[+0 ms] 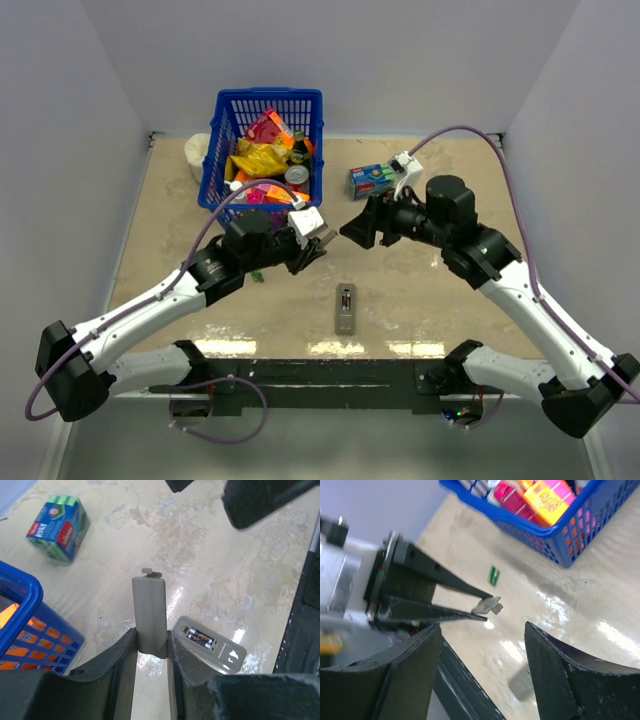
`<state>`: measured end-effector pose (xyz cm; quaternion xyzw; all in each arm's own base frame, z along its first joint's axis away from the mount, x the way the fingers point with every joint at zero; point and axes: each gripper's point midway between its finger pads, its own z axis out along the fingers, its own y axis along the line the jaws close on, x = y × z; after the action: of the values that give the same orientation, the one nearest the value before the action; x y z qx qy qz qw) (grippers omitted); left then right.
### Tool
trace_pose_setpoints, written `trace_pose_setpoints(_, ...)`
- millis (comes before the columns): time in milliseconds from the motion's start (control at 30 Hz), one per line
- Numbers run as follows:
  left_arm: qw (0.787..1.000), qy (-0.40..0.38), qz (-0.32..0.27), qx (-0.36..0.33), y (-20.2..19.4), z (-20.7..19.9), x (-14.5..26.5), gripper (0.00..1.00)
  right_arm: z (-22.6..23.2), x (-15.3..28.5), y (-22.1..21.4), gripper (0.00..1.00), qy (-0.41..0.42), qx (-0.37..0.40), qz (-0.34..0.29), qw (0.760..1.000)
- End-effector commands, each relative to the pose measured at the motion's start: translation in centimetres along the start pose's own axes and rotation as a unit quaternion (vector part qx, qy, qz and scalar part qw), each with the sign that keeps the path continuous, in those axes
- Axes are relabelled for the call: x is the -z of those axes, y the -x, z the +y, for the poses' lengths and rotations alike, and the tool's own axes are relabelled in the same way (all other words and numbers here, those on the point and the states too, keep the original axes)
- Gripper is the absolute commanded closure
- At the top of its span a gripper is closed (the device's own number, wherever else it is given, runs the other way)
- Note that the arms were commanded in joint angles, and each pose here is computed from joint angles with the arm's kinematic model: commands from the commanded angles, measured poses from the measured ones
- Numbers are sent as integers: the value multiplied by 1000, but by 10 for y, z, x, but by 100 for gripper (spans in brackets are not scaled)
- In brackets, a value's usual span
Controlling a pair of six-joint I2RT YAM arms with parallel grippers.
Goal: Load the batteries into the remote control
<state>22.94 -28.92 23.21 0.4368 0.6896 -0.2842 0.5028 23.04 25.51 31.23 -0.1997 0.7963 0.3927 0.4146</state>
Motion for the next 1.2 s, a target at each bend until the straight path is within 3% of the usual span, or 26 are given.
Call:
trace_pose_setpoints(0,993,91,-59,57,29,18,1,100,-13,-3,32,31,-44,-145,-129,980)
trace_pose_setpoints(100,988,118,-70,71,34,22,-2,100,-14,-6,31,32,-57,-195,-152,967)
trace_pose_setpoints(400,983,152,-58,86,34,23,-13,100,-2,-33,28,38,-55,-233,-176,955)
trace_pose_setpoints(1167,981,160,-61,95,39,7,-16,100,-27,-54,-2,56,-112,-229,-146,956)
